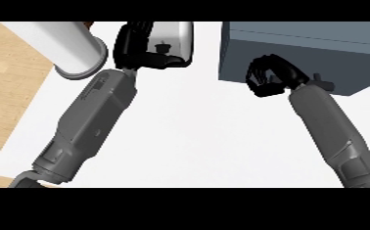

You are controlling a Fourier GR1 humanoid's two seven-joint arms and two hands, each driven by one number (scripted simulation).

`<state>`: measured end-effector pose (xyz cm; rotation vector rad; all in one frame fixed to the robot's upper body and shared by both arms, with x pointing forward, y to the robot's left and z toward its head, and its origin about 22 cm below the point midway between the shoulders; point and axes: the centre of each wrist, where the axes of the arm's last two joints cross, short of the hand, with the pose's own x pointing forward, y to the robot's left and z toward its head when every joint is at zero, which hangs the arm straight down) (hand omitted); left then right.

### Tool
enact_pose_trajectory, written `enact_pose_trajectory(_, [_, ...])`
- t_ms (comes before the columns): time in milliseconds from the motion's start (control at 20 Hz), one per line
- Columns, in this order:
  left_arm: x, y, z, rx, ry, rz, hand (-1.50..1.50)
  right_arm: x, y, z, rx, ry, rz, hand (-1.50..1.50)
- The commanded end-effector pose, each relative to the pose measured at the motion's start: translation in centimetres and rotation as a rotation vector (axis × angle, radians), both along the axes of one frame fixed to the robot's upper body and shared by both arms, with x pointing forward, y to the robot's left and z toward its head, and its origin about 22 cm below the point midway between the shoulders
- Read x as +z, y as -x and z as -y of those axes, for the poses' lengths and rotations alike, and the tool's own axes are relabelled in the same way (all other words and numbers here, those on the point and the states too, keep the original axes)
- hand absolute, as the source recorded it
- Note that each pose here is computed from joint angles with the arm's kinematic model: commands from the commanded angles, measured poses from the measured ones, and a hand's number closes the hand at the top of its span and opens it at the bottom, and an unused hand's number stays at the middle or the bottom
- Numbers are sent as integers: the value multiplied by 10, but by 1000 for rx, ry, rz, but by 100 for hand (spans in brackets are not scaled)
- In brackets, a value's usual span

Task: Pick up the cup, place it into the drawer and close the drawer

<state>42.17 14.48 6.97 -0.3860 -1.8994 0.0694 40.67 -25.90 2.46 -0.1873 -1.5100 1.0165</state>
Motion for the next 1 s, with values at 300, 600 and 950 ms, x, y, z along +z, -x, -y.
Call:
enact_pose_trajectory(300, [-11,8,-15,-42,-2,-17,-150,80,-33,35,-165,-61,133,150])
enact_pose_trajectory(600, [-10,9,-27,-58,8,-1,-150,95,-30,55,-159,-105,128,150])
enact_pose_trajectory(950, [-14,13,-29,-78,8,-10,-150,105,-25,70,-144,-125,112,150])
